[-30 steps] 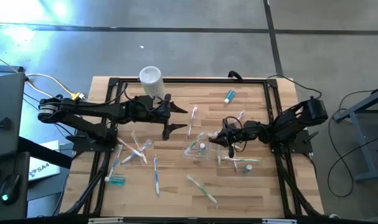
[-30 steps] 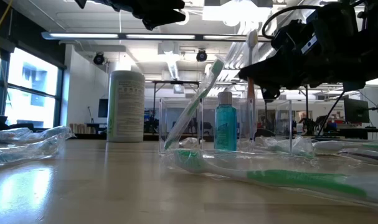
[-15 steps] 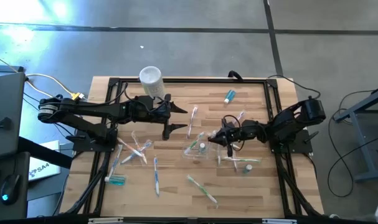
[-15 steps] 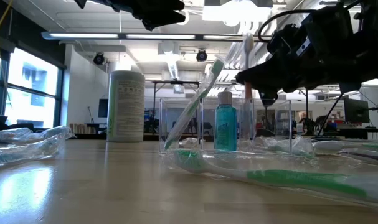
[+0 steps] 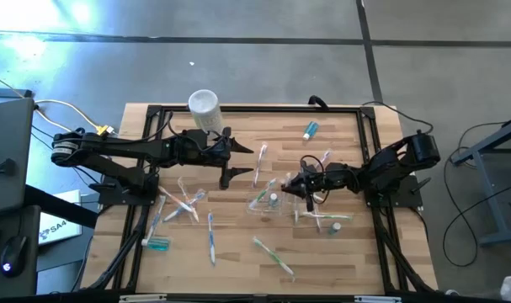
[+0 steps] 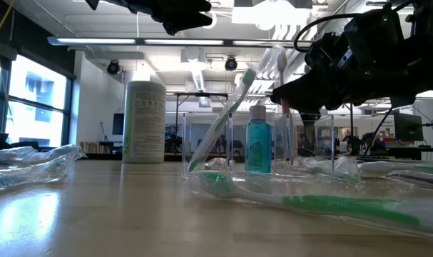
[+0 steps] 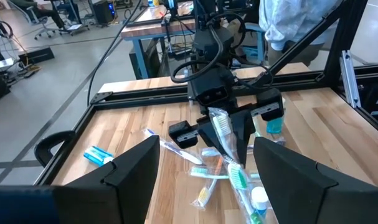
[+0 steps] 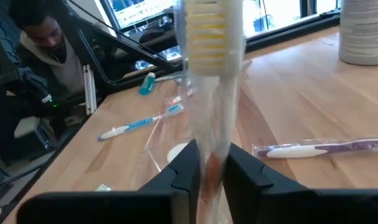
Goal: Pick & Place toothbrushing station
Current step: Put the orange toothbrush into the right section of the transparent organizer
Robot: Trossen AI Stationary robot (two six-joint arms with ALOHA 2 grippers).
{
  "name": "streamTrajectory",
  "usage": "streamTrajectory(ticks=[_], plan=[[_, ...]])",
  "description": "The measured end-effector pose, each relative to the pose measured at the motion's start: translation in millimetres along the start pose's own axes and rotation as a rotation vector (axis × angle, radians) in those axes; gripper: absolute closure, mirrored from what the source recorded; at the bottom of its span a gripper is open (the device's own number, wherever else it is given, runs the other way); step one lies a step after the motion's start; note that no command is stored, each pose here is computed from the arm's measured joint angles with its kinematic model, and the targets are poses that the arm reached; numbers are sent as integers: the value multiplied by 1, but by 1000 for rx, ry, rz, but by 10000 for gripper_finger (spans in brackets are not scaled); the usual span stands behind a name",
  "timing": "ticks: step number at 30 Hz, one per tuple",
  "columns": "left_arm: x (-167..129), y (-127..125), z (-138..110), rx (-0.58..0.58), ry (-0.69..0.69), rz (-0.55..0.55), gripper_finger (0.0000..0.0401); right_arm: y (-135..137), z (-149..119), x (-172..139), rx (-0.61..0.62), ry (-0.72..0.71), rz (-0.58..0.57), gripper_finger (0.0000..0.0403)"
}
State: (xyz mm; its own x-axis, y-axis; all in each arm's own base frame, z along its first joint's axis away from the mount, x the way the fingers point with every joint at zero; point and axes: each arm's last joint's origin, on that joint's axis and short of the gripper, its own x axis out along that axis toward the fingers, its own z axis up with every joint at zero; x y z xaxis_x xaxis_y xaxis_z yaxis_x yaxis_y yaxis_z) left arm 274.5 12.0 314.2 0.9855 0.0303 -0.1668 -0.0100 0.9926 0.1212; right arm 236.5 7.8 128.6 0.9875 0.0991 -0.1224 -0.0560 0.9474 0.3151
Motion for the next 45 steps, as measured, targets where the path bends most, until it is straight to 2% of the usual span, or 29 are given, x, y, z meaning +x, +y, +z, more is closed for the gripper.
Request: streamTrajectory(ticks=[12, 17, 23, 30, 34, 45], plan=[[0, 0, -1, 0, 16, -2, 146, 1, 3, 3, -35, -19, -5, 252], [0, 0, -3, -1, 32, -4, 146, 2, 9, 1, -86, -47, -19, 219], [0, -1, -4, -1, 47, -6, 146, 5, 20, -5, -129, -59, -54, 202], [0, -1, -7, -4, 78, -10, 146, 23, 37, -23, -180, -31, -17, 203], [0, -1, -8, -19, 82, -11, 146, 37, 43, -34, -192, 57, 15, 202], [0, -1, -8, -25, 82, -11, 146, 75, 75, -47, -106, 494, -2, 204]])
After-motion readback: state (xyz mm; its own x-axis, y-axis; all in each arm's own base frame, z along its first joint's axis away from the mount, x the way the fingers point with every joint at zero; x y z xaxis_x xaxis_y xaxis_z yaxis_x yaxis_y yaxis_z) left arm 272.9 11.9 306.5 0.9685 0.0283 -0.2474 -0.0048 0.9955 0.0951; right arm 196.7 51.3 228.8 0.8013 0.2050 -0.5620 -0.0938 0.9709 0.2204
